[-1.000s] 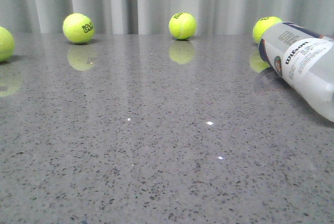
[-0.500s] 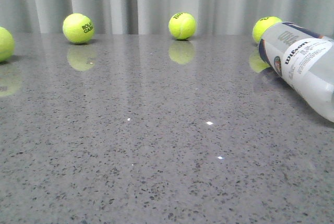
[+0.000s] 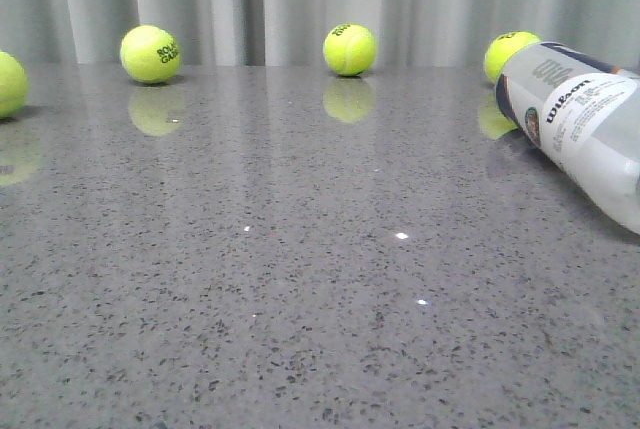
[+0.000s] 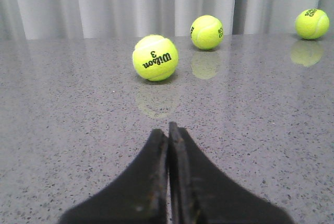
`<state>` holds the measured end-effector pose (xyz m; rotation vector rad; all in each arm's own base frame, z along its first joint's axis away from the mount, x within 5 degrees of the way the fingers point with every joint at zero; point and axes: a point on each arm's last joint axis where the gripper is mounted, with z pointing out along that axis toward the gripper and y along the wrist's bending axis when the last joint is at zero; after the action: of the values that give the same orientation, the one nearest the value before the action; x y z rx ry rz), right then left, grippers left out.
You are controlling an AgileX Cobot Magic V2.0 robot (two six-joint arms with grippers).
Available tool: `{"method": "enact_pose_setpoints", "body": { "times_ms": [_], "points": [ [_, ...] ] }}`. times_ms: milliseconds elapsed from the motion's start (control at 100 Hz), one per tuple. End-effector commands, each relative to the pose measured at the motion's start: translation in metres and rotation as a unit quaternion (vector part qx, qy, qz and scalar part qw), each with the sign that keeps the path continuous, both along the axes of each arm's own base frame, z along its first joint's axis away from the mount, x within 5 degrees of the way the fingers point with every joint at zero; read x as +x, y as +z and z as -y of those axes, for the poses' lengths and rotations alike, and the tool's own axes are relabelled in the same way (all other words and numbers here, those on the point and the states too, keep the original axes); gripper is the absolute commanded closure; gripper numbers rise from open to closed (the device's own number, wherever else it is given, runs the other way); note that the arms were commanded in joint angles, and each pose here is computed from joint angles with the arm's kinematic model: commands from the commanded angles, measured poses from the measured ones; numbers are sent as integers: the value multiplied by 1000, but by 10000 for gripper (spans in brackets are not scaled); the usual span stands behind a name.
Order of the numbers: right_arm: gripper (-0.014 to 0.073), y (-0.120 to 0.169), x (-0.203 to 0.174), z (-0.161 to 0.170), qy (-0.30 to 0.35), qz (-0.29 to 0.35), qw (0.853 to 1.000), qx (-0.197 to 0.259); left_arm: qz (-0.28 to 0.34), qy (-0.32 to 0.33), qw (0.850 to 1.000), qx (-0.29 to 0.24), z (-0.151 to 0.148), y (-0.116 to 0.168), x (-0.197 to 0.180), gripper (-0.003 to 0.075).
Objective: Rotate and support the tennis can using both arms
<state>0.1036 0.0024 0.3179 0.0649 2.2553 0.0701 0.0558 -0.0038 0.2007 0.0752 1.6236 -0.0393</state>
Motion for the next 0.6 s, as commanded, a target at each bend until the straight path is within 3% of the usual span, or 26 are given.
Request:
{"method": "enact_pose_setpoints", "body": {
  "times_ms": [0, 30, 100, 280, 590],
  "points": [
    [96, 20, 11, 0, 4, 29, 1000, -6, 35, 0, 999, -8, 0, -7, -1, 741],
    [18, 23, 13, 0, 6, 25, 1000, -4, 35, 0, 999, -8, 0, -7, -1, 741],
    [-74, 28, 19, -1, 12, 18, 1000, -1, 35, 0, 999, -8, 0, -7, -1, 741],
    [-37, 34, 43, -9, 27, -57, 997, 52, 35, 0, 999, -8, 0, -7, -1, 741],
    [-37, 26, 113, -22, 45, -185, 973, 131, 35, 0, 999, -8, 0, -7, -1, 741]
  ]
}}
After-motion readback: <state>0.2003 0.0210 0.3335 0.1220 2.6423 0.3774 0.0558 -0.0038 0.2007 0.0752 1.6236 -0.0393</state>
